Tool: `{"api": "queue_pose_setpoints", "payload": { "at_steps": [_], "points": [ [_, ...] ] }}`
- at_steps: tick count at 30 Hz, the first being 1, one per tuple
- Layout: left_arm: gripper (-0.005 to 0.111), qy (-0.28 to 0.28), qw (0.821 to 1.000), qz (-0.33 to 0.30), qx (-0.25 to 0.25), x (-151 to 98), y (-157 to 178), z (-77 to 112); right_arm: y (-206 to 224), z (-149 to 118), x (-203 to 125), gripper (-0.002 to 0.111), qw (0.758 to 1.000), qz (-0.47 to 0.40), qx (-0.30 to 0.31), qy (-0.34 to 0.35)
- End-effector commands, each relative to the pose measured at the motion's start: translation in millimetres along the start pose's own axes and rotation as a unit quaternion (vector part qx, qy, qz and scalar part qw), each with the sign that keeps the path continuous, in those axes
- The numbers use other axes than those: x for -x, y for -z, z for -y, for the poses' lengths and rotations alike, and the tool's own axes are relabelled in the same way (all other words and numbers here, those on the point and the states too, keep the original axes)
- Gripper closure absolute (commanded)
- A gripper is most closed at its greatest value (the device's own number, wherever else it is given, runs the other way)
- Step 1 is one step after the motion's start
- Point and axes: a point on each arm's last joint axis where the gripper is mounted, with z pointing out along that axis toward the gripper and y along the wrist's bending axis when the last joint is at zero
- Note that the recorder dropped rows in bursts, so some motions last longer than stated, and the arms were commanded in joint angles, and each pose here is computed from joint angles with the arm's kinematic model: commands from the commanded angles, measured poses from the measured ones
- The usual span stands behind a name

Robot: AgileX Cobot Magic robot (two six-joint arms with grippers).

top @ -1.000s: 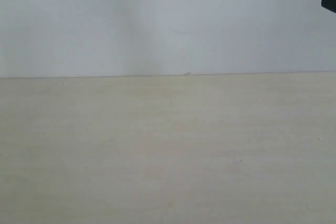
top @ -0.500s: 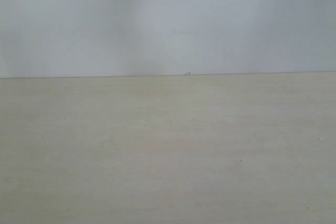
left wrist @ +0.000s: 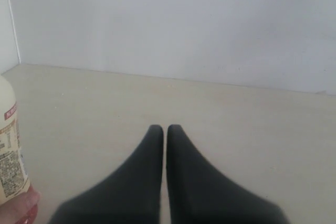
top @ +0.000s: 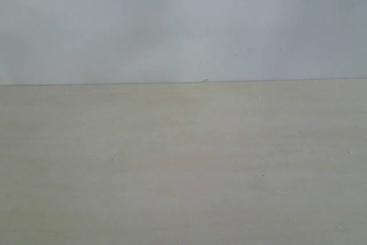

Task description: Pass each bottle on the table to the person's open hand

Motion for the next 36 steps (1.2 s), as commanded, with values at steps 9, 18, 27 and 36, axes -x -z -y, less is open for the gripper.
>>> {"api": "queue_pose_setpoints", "payload": {
  "at_steps": [9, 18, 27, 36],
  "points": [
    [0.103, 0.002, 1.0, 0.001, 0.001, 0.6, 0.3, -0.1, -3.0, 14.0, -47.6, 0.108, 0.997, -0.019, -0.059, -0.044],
    [0.103, 0.002, 1.0, 0.001, 0.001, 0.6, 0.3, -0.1, -3.1, 14.2, -52.2, 0.108, 0.998, -0.035, -0.059, -0.011],
    [0.103, 0.002, 1.0, 0.001, 0.001, 0.6, 0.3, -0.1, -3.2, 14.2, -51.1, 0.108, 0.998, -0.029, -0.058, -0.003],
    [0.103, 0.002, 1.0, 0.001, 0.001, 0.6, 0.3, -0.1, -3.2, 14.2, -51.1, 0.108, 0.998, -0.029, -0.058, -0.003]
  ]
}}
